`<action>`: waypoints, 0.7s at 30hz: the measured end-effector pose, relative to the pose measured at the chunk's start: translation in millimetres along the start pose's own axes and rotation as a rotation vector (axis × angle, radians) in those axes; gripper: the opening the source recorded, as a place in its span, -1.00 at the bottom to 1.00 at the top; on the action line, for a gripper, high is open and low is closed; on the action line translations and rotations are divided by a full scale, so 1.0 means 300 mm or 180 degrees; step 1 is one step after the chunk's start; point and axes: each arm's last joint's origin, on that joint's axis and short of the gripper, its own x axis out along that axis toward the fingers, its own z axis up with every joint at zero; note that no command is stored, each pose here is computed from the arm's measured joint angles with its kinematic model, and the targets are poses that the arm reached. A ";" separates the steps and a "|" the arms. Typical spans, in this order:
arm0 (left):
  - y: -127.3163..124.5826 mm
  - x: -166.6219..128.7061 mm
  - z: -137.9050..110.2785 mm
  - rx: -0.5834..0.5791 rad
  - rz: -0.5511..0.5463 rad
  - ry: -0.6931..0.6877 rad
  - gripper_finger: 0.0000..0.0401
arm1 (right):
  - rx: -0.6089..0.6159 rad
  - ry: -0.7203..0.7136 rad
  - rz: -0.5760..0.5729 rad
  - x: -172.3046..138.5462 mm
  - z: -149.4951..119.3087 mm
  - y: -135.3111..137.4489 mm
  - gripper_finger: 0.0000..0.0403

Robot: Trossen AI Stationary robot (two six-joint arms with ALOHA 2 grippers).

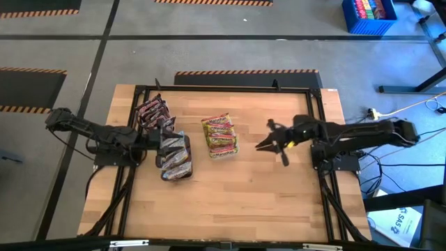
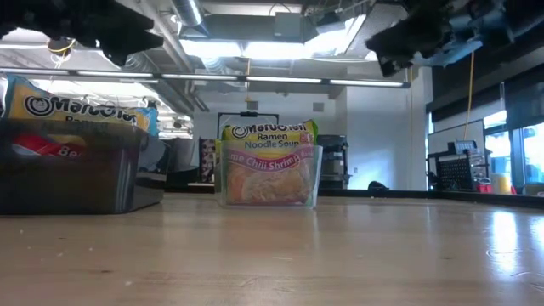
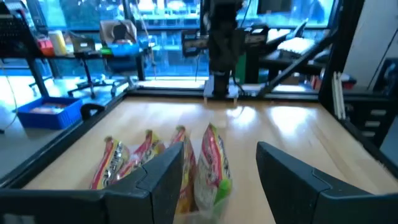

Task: Sort Maruchan noodles
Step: Return to Home Position

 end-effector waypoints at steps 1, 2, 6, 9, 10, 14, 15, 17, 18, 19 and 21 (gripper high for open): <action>0.000 -0.001 -0.001 -0.0021 -0.0003 -0.0016 -0.02 | 0.0049 -0.0033 -0.0019 -0.022 -0.008 -0.003 -0.87; 0.001 -0.001 -0.005 -0.0041 -0.0001 -0.0011 -0.02 | 0.0063 -0.0094 -0.0051 -0.046 -0.014 -0.005 -0.90; 0.000 -0.001 -0.009 -0.0208 0.0023 0.0007 -0.02 | 0.0277 -0.0312 -0.0473 -0.130 -0.061 -0.004 -0.98; 0.000 -0.001 -0.011 -0.0236 0.0011 0.0034 -0.03 | 0.0544 -0.0503 -0.0980 -0.180 -0.115 0.009 -0.99; 0.000 -0.001 -0.014 -0.0176 -0.0012 0.0054 -0.03 | 0.0631 -0.0586 -0.1103 -0.192 -0.130 0.016 -0.99; -0.004 0.002 -0.043 -0.0106 -0.0127 0.0038 -0.05 | 0.0678 -0.0788 -0.1205 -0.213 -0.208 0.050 -0.99; -0.004 0.003 -0.054 -0.0112 -0.0134 0.0010 -0.05 | 0.0674 -0.0833 -0.1237 -0.218 -0.227 0.056 -0.99; -0.003 0.000 -0.069 -0.0141 -0.0152 -0.0079 -0.04 | 0.0673 -0.0938 -0.1302 -0.230 -0.253 0.067 -0.99; -0.001 -0.004 -0.074 -0.0155 -0.0169 -0.0119 -0.04 | 0.0674 -0.0997 -0.1345 -0.236 -0.264 0.071 -0.99; 0.001 -0.009 -0.081 -0.0167 -0.0172 -0.0148 -0.04 | 0.0676 -0.1043 -0.1387 -0.241 -0.274 0.074 -0.99; 0.006 -0.018 -0.104 -0.0180 -0.0170 -0.0166 -0.05 | 0.0692 -0.1112 -0.1411 -0.250 -0.289 0.079 -0.99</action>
